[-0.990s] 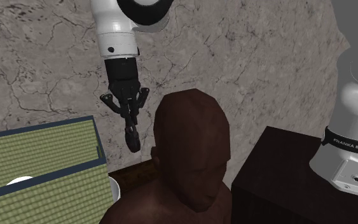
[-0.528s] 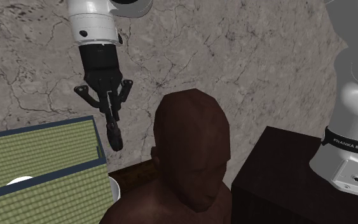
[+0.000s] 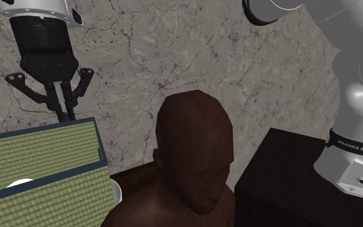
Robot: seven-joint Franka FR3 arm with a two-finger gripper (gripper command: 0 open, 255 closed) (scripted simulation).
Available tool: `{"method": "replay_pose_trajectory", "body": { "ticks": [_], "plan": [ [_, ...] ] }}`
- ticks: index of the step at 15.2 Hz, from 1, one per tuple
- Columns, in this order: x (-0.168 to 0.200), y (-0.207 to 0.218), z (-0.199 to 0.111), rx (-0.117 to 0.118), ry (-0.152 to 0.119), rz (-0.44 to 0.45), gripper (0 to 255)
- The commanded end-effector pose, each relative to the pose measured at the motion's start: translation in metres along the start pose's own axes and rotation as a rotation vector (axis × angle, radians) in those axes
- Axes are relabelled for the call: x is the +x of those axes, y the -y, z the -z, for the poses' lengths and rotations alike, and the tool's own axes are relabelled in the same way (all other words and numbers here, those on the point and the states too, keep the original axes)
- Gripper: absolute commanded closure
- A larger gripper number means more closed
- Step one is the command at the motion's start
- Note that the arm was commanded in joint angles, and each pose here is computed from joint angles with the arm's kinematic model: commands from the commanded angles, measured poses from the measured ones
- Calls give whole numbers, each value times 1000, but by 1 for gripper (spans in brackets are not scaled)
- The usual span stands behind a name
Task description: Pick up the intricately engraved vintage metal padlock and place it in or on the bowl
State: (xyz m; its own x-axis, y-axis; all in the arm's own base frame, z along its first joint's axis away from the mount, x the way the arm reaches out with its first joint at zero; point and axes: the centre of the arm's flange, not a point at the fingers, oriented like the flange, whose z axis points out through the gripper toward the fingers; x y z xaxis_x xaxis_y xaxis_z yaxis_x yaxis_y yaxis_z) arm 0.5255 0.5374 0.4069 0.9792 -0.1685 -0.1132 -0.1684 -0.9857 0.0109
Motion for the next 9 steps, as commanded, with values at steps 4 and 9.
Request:
{"method": "replay_pose_trajectory", "body": {
  "ticks": [4,9],
  "plan": [
    [1,15,-20,-3,1,-4,255],
    [4,15,-46,-3,1,-4,255]
  ]
}}
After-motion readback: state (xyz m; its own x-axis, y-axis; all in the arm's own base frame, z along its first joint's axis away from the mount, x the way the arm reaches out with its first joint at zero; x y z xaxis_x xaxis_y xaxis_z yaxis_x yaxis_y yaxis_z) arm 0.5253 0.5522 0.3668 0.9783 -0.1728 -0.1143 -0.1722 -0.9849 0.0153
